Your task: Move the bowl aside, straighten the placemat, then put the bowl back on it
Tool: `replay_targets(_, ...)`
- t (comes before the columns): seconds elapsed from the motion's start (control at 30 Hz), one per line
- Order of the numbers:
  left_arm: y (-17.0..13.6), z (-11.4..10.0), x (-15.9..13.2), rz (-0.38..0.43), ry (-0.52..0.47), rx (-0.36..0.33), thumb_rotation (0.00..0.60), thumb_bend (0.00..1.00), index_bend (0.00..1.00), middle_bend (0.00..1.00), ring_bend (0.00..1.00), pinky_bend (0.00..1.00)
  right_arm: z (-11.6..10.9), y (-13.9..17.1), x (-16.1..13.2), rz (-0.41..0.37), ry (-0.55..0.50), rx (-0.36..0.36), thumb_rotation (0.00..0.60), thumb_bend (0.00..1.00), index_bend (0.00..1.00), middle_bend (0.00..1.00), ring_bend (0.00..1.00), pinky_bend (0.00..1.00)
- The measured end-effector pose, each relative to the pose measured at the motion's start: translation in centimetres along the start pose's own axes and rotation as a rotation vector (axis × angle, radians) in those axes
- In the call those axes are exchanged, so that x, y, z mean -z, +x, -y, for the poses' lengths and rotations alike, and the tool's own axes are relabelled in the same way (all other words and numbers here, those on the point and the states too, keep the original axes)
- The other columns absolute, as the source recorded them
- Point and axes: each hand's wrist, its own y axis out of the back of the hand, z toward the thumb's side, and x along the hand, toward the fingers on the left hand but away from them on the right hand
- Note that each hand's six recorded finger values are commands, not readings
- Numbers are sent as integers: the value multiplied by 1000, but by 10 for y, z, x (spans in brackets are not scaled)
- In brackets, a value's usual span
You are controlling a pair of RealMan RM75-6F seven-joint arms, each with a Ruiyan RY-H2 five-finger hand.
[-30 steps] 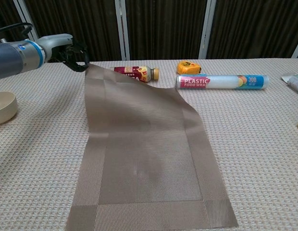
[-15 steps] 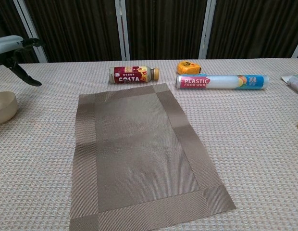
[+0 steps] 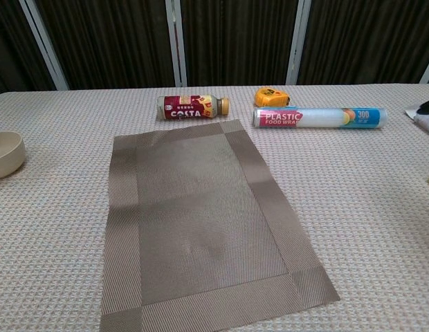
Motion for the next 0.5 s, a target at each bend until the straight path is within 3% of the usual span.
replay_targets(0.23, -57, -12, 18, -75, 42, -25, 600, 20, 0, 0, 0, 0, 22, -27, -39, -203, 56, -86, 600, 0, 46, 0, 0, 0)
replay_targets(0.5, -75, -10, 26, -92, 80, -26, 600, 21, 0, 0, 0, 0, 49, -45, -86, -342, 69, -118, 600, 0, 73, 0, 0, 0)
